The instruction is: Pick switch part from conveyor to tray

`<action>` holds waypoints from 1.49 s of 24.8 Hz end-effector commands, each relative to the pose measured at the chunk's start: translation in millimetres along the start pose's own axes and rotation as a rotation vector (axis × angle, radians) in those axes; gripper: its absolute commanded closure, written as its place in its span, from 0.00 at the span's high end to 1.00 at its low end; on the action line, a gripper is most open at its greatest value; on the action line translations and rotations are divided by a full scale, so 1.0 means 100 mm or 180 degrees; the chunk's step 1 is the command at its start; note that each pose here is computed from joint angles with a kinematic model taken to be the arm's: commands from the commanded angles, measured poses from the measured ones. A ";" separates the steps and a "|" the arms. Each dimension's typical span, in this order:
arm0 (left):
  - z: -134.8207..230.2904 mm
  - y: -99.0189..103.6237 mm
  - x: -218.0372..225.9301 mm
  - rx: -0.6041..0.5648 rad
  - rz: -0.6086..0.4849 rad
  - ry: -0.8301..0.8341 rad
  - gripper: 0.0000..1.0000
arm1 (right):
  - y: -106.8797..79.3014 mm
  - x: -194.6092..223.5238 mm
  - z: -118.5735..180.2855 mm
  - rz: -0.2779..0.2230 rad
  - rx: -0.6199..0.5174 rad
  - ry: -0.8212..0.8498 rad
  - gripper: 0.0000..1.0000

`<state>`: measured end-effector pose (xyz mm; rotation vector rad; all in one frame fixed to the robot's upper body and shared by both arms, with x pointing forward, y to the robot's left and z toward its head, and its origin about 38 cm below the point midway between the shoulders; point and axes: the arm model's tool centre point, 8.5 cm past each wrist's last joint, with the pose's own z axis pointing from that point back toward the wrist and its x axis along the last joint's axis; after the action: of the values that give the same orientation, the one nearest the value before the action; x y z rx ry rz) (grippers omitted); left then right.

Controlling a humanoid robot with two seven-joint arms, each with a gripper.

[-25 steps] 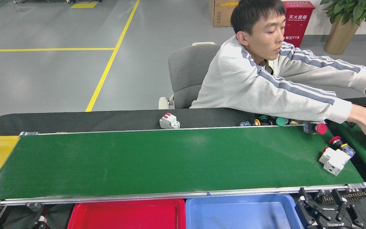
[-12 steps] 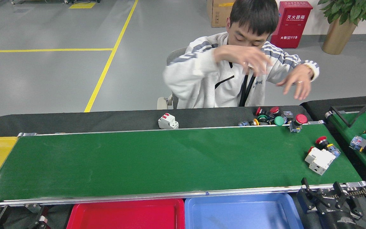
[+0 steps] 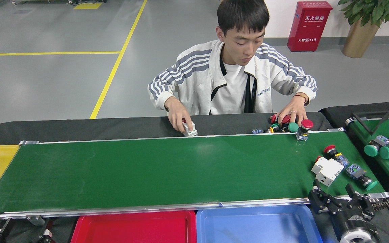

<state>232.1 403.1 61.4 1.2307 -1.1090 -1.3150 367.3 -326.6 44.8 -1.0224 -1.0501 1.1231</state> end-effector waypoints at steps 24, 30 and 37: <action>-0.05 0.04 -0.06 0.0018 -0.0059 -0.0004 1.00 | -0.10 0.75 -0.61 -0.0083 0.0184 -0.0552 0.01; -0.04 0.03 -0.07 0.0015 -0.0057 0.0006 1.00 | -0.31 0.95 -0.17 -0.0169 -0.0157 -0.1375 0.01; -0.02 0.02 -0.07 -0.0001 -0.0053 0.0017 1.00 | 0.15 0.95 0.96 -0.0090 0.0014 -0.2411 0.95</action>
<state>233.8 406.4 58.1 1.2227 -1.0981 -1.3190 289.1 -225.6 49.4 -0.5800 -1.5545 1.4888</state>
